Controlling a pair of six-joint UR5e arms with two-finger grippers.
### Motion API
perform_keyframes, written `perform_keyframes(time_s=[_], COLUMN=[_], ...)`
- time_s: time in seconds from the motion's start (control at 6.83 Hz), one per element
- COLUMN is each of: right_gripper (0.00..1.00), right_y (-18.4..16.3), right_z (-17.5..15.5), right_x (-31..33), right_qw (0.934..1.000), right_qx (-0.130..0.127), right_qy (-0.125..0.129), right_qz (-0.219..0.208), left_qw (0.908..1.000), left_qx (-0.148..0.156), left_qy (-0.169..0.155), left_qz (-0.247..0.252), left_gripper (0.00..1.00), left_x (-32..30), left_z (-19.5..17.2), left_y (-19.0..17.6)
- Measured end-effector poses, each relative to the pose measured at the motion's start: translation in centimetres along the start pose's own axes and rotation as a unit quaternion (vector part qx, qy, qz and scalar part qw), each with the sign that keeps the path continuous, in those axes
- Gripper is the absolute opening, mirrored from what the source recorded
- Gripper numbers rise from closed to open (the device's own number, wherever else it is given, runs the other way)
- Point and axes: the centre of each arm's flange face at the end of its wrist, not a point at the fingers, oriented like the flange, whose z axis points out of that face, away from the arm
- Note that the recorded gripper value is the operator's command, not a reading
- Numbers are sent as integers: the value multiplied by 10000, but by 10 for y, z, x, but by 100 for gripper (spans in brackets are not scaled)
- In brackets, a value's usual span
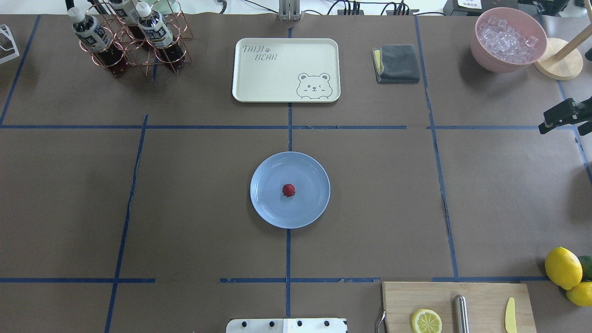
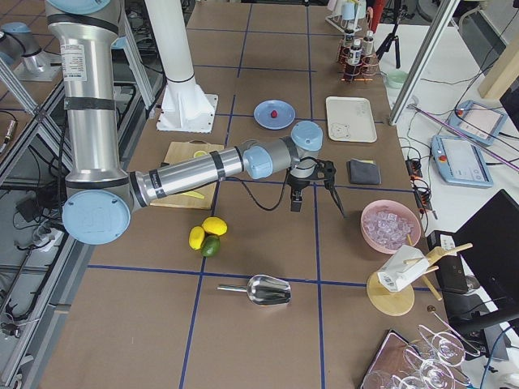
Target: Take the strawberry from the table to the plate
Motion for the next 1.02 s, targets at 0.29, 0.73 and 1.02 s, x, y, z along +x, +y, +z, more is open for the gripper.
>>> perform_keyframes(time_s=[0.29, 0.73, 1.02], right_gripper=[100, 100, 100], right_y=[0, 0, 1], right_z=[0, 0, -1], right_x=[1, 0, 0], right_qw=[10000, 10000, 10000], right_qx=[-3, 2, 11], right_qy=[2, 3, -5], right_qz=[9, 6, -7], left_qw=[10000, 9979, 9969], left_qx=[16, 424, 512], left_qy=[-33, 79, 118], left_qz=[14, 487, 589], left_gripper=[100, 100, 100], left_x=[0, 26, 33], left_z=[-1, -23, -30], left_y=[8, 3, 6])
